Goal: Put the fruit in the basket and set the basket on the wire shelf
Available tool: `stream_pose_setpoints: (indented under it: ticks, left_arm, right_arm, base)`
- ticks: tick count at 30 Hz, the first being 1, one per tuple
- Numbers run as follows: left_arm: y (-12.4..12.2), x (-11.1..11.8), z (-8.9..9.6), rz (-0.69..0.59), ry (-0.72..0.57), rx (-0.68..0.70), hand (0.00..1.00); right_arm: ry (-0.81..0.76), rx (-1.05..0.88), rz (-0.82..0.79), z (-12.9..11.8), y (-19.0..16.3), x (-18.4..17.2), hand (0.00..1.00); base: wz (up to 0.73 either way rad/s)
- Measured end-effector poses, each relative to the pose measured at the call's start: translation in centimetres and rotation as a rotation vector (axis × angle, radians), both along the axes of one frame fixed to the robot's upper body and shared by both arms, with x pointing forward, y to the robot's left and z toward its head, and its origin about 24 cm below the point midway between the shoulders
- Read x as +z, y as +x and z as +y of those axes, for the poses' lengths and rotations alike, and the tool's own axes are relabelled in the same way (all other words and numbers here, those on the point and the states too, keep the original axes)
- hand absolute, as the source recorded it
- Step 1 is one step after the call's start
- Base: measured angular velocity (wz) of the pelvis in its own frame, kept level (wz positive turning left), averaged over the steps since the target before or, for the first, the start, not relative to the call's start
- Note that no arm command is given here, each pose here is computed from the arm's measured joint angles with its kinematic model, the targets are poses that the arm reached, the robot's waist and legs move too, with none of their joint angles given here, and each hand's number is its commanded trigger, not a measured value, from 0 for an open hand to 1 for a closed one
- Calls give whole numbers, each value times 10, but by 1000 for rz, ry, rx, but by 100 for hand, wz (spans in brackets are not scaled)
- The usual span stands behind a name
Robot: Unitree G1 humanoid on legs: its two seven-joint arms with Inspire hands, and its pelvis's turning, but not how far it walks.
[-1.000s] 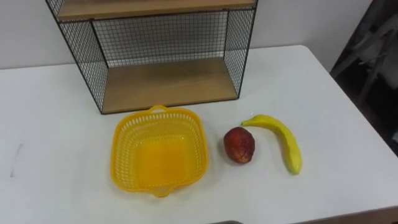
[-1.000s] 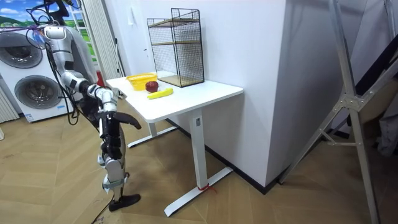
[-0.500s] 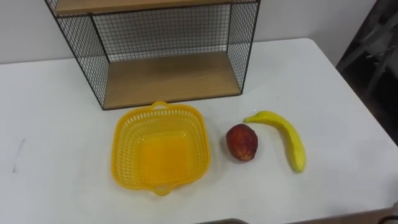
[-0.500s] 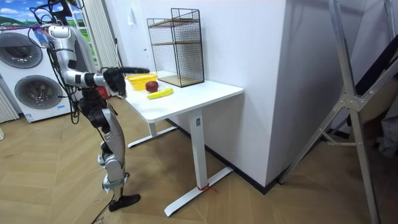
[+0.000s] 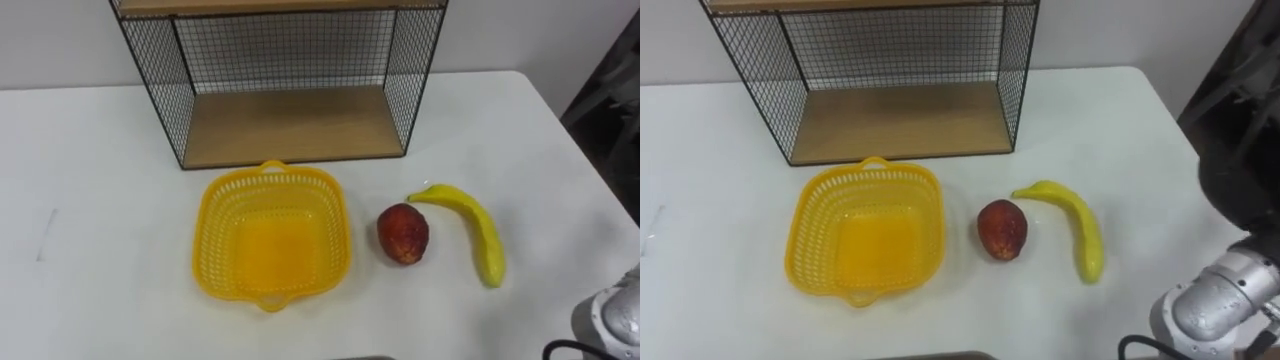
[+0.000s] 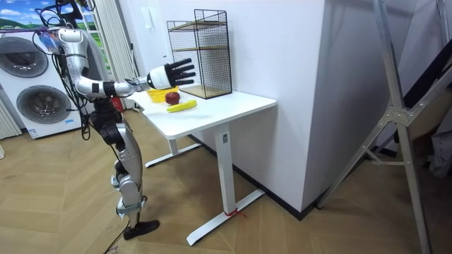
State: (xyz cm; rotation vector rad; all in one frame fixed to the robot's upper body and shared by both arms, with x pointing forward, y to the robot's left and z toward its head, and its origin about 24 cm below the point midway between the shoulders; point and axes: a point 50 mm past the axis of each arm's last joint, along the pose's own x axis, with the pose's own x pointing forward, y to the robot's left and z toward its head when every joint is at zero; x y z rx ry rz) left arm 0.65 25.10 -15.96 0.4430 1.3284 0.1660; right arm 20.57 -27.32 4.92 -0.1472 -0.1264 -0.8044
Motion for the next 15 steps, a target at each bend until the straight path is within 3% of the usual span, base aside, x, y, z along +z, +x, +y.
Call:
stream_pose_setpoints:
  ticks: [15]
  left_arm:
    - [2, 1, 1, 17, -21, -70, 0]
  right_arm:
    - [8, 525, 181, 47, 15, -25, 0]
  base:
    - [4]
